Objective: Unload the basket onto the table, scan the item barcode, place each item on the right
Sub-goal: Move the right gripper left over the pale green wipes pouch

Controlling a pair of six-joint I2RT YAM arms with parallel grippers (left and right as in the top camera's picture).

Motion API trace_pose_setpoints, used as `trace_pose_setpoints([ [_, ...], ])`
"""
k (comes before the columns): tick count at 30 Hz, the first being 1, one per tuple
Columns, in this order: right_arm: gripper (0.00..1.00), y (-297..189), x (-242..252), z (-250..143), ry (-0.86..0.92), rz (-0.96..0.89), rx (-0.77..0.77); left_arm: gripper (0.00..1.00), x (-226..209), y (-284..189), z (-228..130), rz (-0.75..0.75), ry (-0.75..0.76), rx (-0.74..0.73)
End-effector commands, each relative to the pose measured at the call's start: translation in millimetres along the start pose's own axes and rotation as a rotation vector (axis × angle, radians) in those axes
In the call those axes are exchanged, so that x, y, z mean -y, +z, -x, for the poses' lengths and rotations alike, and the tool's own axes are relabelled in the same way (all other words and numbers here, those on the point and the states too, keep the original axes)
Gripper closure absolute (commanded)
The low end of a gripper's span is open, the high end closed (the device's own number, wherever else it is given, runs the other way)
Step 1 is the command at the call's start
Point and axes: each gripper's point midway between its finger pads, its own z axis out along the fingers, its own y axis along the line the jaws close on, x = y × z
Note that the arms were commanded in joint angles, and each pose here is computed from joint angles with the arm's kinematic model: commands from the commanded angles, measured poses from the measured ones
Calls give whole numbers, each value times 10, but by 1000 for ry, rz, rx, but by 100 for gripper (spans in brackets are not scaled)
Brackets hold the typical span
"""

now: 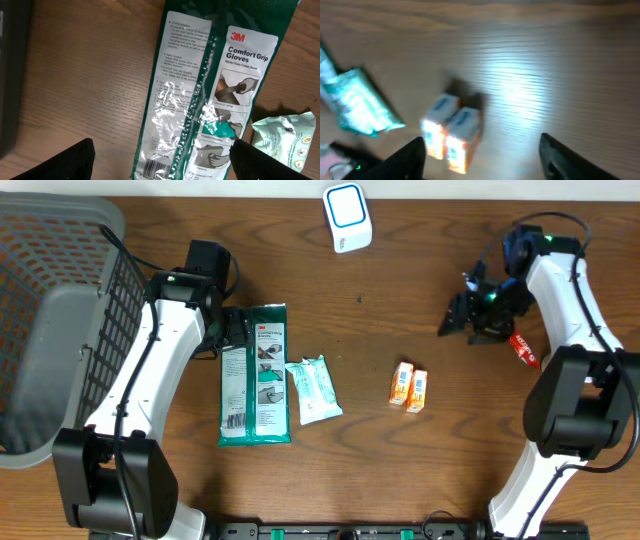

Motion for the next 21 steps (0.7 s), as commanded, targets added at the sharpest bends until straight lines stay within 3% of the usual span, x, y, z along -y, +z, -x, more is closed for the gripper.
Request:
trace_pose_setpoints([
  [1, 27, 40, -373, -9, -75, 105, 1, 13, -13, -45, 39, 4, -2, 15],
  [13, 23, 625, -1599, 173, -373, 142, 137, 13, -13, -45, 39, 4, -2, 15],
  [16, 20, 904, -1966, 111, -495, 50, 193, 13, -13, -45, 39, 4, -2, 15],
  [21, 18, 1327, -2215, -86, -518, -81, 228, 13, -13, -45, 39, 4, -2, 15],
])
